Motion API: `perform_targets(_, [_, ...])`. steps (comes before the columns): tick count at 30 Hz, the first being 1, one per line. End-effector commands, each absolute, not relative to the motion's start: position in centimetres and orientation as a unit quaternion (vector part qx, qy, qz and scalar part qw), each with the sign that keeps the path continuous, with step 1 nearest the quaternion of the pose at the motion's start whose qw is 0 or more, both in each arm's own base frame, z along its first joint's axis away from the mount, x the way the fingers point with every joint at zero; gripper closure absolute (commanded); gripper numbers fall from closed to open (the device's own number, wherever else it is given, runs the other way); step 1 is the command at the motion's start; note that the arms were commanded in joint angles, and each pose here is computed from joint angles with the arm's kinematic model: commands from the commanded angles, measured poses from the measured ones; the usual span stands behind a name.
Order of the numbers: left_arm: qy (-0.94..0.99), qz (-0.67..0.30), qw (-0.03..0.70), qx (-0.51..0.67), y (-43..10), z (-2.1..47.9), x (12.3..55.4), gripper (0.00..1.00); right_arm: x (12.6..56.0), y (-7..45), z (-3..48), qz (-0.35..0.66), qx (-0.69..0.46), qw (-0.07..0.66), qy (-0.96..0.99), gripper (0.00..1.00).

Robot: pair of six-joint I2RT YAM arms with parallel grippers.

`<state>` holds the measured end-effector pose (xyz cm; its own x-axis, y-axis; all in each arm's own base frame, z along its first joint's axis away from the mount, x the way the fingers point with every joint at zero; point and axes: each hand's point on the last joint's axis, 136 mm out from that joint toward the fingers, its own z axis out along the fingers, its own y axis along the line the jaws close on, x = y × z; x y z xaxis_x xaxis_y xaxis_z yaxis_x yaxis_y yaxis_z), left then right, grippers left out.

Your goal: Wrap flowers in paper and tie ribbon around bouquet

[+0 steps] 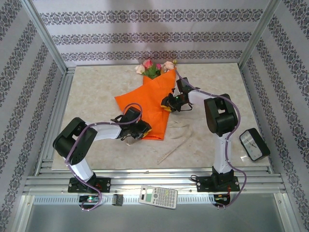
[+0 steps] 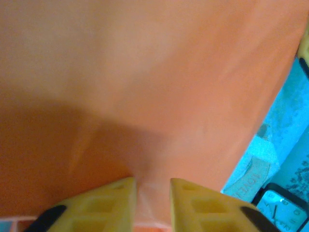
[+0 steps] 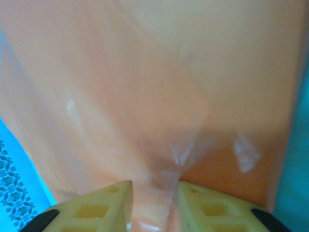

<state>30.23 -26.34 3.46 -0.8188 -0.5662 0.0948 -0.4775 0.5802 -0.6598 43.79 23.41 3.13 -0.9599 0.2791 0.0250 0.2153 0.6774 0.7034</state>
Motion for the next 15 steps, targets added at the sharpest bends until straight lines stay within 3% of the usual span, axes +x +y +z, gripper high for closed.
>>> perform_targets(1, [0.894,-0.322,0.113,-0.289,-24.4,8.5,31.3,0.55,44.6,22.9,7.8,0.382,0.115,0.088,0.913,0.65])
perform_targets(2, [0.897,-0.310,0.127,-0.289,-23.5,9.7,31.4,0.50,44.4,22.7,8.9,0.382,0.114,0.097,0.912,0.64])
perform_targets(5, [0.904,-0.271,0.133,-0.303,-20.8,11.3,30.2,0.50,43.5,21.9,10.9,0.381,0.124,0.115,0.909,0.62])
perform_targets(12, [0.916,-0.199,0.013,-0.348,-17.3,8.1,22.7,0.52,40.9,21.3,11.4,0.372,0.137,0.113,0.911,0.62])
perform_targets(15, [0.913,-0.183,0.006,-0.365,-16.0,6.7,21.0,0.51,39.6,23.5,10.5,0.376,0.124,0.088,0.914,0.63])
